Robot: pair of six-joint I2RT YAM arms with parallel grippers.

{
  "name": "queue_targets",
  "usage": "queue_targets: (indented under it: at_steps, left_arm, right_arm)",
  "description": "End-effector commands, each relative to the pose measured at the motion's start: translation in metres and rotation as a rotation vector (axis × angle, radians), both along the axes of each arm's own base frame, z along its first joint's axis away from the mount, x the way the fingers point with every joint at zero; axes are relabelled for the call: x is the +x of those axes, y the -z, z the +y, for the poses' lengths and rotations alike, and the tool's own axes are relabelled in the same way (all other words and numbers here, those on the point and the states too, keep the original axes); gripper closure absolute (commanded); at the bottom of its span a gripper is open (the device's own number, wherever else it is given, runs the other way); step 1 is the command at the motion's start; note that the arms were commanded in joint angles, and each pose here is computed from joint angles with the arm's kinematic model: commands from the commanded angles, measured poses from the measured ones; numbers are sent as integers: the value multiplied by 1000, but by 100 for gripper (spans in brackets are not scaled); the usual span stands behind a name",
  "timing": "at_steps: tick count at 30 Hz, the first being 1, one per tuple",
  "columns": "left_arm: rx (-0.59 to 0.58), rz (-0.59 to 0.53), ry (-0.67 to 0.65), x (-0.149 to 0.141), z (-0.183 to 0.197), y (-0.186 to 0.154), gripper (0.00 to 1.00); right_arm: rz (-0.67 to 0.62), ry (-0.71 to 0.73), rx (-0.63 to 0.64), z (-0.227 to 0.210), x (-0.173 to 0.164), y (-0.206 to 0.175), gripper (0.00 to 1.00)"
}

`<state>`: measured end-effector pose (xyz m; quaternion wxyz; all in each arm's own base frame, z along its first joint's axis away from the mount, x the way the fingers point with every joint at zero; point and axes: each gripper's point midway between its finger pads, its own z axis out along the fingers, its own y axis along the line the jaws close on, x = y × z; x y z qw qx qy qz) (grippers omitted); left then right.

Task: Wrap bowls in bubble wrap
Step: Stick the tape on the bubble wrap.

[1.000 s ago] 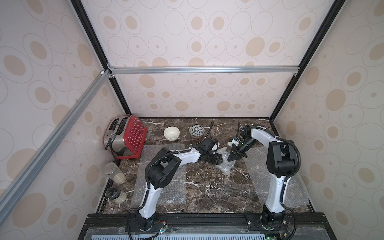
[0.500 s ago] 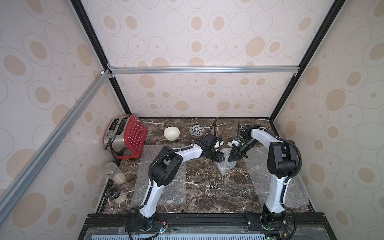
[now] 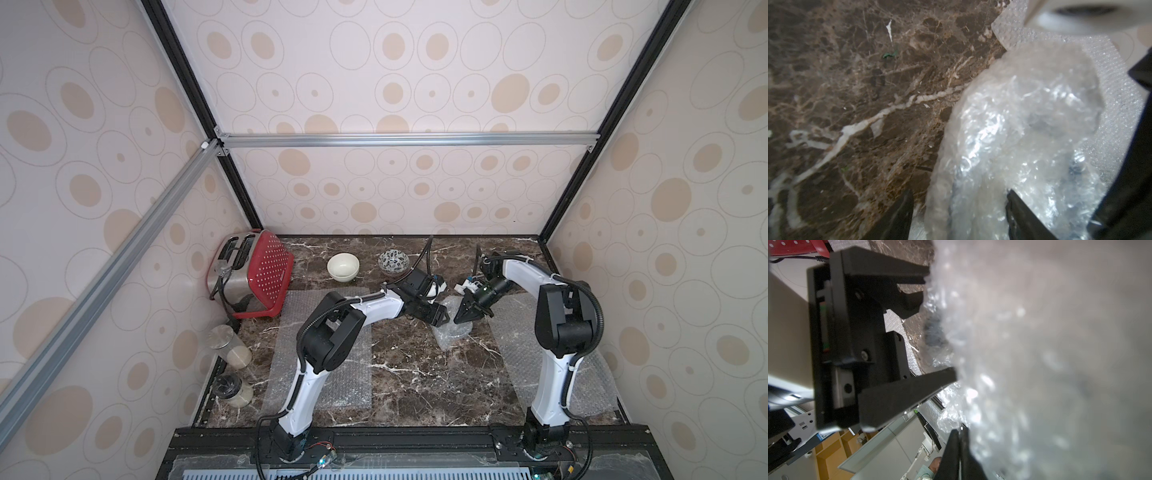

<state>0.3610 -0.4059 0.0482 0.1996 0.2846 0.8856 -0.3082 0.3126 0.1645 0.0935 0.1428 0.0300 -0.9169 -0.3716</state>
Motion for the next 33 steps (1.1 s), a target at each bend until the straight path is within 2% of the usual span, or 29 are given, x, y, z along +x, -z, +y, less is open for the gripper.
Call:
queue_targets:
  at_steps: [1, 9, 15, 28, 33]
  left_arm:
    - [-1, -18, -11, 1, 5, -12, 33]
    - [-3, -19, -13, 0, 5, -14, 33]
    - [-1, -30, -20, 1, 8, -20, 32]
    - [-24, -102, -44, 5, 13, -62, 31]
    - [-59, -146, -11, -8, 11, -79, 29]
  right_arm:
    - [50, -1, 3, 0, -4, 12, 91]
    - [103, 2, -25, -7, -2, 35, 91]
    - [97, 1, -30, -8, -2, 34, 91]
    - [89, 6, -34, -10, 0, 33, 91]
    - [89, 6, -36, -10, 0, 32, 91]
